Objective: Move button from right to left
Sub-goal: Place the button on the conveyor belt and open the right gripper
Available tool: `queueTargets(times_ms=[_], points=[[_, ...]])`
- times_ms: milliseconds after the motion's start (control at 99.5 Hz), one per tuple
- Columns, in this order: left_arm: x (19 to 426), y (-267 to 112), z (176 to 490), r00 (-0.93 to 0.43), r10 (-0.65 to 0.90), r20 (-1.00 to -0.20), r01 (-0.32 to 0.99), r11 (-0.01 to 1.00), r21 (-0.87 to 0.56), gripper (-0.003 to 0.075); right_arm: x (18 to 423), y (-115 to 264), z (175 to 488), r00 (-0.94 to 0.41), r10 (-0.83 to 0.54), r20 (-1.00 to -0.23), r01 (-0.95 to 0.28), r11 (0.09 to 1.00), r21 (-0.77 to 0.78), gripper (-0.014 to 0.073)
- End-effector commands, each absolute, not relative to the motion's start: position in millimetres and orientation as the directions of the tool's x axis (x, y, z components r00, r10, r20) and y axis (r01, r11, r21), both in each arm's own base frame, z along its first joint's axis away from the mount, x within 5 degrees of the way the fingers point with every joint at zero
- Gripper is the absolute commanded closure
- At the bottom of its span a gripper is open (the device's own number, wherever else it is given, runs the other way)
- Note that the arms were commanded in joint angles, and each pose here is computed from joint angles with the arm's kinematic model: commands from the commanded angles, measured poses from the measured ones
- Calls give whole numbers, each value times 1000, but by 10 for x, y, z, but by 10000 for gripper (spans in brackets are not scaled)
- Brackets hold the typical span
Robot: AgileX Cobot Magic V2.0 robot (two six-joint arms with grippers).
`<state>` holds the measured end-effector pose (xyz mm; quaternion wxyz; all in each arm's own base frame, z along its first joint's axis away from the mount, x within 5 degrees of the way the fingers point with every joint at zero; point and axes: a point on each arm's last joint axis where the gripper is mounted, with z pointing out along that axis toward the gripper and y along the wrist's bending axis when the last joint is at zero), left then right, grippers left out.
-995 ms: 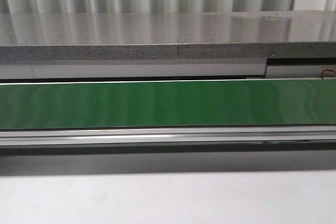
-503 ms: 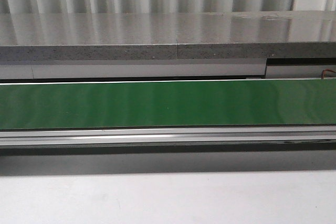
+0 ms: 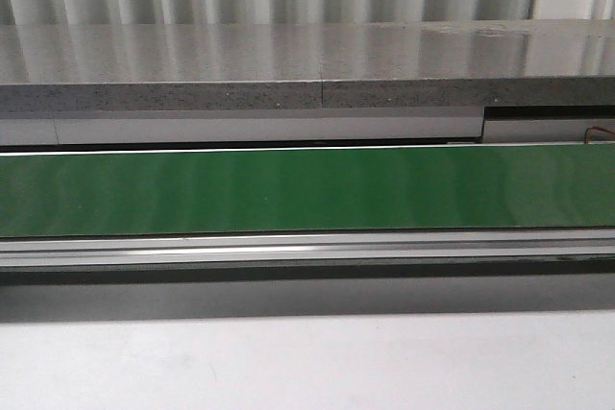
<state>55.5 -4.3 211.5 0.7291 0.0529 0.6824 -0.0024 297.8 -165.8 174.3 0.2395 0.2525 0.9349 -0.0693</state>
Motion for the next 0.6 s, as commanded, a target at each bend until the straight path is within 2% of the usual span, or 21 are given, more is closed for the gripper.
queueTargets(times_ms=[0,151,281,442,593], points=[[531,-52,2125,162,48,-986,83,995,62,740,2974,-1639,2202,-680,396,-616,502,865,2,428],[531,-52,2125,162,48,-986,83,995,62,740,2897,-1399,2581,-630,394,-669,483,873,59,428],[531,-52,2125,162,48,-986,83,995,62,740,2885,-1044,2816,-631,341,-697,399,913,86,428],[531,-52,2125,162,48,-986,83,995,62,740,2947,-732,2826,-672,280,-685,304,948,89,428],[531,-52,2125,162,48,-986,83,995,62,740,3002,-643,2731,-703,288,-650,288,951,110,428]])
